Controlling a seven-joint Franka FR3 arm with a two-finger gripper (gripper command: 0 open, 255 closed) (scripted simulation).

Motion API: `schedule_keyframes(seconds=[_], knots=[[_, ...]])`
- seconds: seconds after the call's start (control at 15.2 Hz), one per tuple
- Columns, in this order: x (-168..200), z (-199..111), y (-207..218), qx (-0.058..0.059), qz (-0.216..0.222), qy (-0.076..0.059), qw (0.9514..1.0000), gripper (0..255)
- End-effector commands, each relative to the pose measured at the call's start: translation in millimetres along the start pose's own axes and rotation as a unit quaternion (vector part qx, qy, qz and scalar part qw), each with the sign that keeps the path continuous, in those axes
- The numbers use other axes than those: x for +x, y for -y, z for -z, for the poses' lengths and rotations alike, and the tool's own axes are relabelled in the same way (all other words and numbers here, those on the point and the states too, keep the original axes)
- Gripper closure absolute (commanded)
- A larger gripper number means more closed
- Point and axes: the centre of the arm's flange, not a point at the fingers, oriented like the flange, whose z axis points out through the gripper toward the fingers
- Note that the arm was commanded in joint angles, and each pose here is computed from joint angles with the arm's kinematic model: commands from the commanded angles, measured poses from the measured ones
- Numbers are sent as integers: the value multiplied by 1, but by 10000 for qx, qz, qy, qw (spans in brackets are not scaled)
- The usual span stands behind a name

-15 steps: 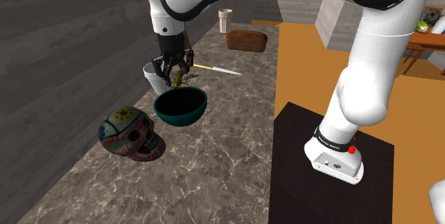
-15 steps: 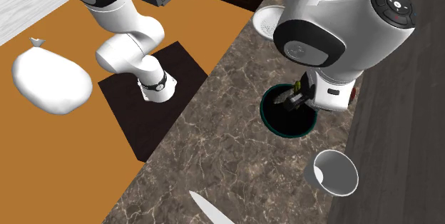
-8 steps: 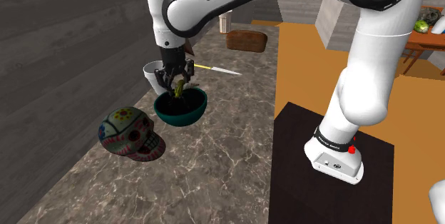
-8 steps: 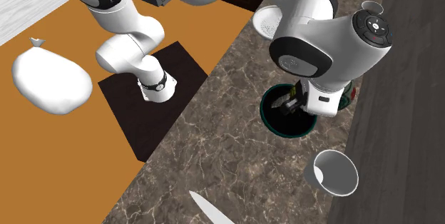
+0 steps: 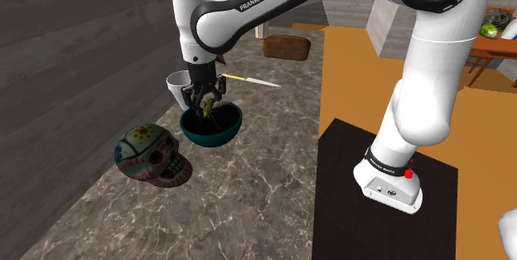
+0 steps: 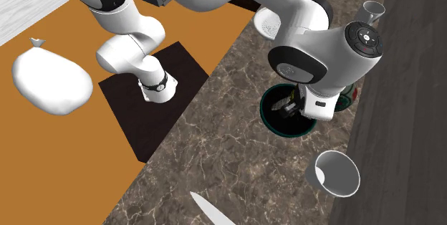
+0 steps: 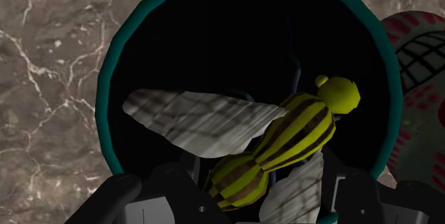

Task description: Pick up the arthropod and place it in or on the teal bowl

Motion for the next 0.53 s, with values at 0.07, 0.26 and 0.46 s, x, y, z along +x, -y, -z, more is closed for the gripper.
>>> schedule_keyframes(seconds=[0.07,0.26,0.46], knots=[[0,-1,0,-5,-1,6,10000,255],[0,-1,-1,-5,-1,6,10000,0],[0,-1,-1,-5,-1,6,10000,0]])
